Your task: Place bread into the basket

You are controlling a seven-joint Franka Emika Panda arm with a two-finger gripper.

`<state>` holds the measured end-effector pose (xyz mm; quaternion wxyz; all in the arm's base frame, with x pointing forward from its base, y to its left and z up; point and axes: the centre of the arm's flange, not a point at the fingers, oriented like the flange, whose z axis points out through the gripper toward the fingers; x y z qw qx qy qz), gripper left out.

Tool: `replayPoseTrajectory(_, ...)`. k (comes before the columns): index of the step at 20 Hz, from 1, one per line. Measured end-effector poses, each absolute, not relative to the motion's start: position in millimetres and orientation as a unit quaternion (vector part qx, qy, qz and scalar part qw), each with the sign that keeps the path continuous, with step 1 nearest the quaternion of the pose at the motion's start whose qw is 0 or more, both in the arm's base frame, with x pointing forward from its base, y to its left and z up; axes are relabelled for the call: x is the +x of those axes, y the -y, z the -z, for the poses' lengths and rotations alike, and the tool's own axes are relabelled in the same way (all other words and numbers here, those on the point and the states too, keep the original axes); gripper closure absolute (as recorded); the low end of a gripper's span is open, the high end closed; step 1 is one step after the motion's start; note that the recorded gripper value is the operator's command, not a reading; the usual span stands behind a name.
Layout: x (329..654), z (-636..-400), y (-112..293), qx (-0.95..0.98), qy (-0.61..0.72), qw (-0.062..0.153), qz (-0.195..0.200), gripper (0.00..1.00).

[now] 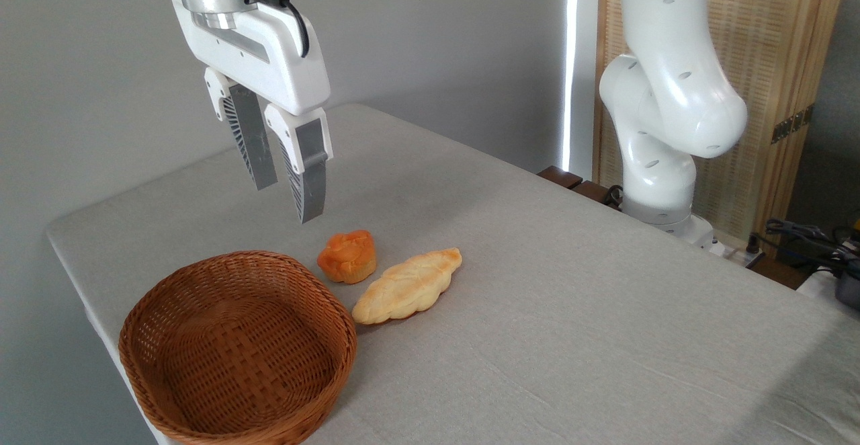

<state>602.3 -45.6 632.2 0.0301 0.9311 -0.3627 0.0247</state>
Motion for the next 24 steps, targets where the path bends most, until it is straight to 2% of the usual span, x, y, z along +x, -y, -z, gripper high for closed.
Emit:
replayPoseTrajectory(6,604,-630,33,0.932,0.360,0.045,-0.028,0.00)
replayPoseTrajectory(24,604,-630,33,0.931,0.360,0.044,-0.027,0.00)
